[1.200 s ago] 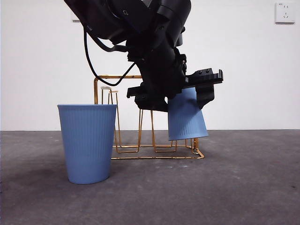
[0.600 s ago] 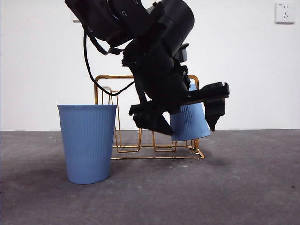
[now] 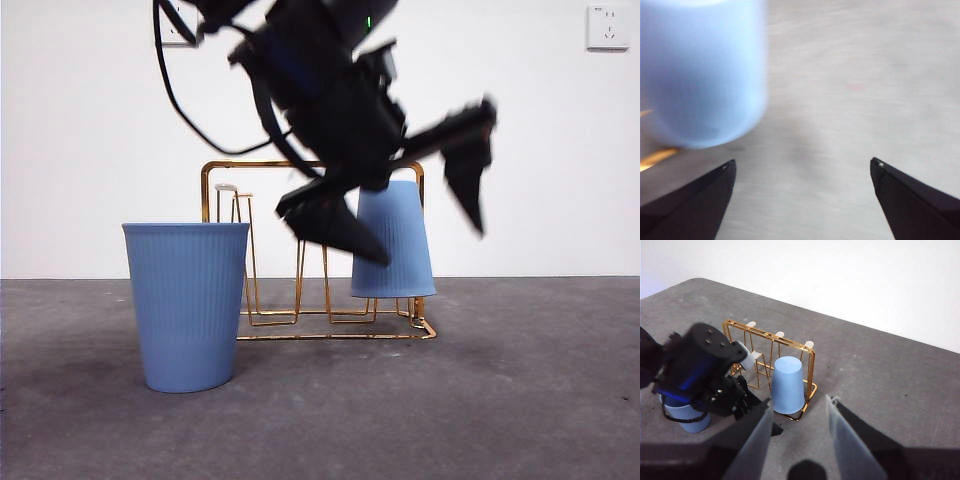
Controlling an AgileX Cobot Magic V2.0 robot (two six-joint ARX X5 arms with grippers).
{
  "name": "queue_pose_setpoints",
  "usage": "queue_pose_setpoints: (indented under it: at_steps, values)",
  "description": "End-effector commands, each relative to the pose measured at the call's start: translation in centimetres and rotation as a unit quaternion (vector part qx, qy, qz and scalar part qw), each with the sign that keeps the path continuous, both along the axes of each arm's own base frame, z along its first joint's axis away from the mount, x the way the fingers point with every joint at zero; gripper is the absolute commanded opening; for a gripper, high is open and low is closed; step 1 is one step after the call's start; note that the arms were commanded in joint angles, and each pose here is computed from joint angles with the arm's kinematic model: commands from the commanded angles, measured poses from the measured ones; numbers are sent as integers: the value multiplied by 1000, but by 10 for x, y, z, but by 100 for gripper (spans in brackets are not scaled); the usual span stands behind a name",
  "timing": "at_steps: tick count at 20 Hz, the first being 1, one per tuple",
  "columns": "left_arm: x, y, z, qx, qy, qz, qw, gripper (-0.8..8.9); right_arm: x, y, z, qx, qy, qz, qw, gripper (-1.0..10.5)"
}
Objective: Pick up cup 1,put cup 1 in the cup rack,pick up cup 2,put cup 2 in the cup rack
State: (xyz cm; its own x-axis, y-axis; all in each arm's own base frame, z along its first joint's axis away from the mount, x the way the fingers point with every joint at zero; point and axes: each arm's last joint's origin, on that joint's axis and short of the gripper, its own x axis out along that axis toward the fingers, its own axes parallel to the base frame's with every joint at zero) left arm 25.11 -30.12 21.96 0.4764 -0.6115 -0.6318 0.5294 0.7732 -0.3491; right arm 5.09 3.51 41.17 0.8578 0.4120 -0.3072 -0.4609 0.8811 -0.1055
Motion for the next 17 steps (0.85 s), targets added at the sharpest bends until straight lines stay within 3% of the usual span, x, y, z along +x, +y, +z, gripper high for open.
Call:
queue_pose_setpoints:
  at_steps: [1,5,9,15,17]
  values:
    - [-13,-1,16,-42,19,-44,998,439,1,1,-2,-4,4,-2,1000,187]
    - [-39,14,67,-109,20,-120,987,439,6,6,-4,-1,25,-4,1000,187]
    - [-74,59,133,-141,-57,-140,978,439,21,22,-8,7,67,22,997,189]
    - [-143,159,199,-132,-186,-52,972,439,72,77,-16,44,126,140,981,212]
    - [-164,191,205,-121,-207,-17,971,439,95,101,-26,60,154,165,972,383]
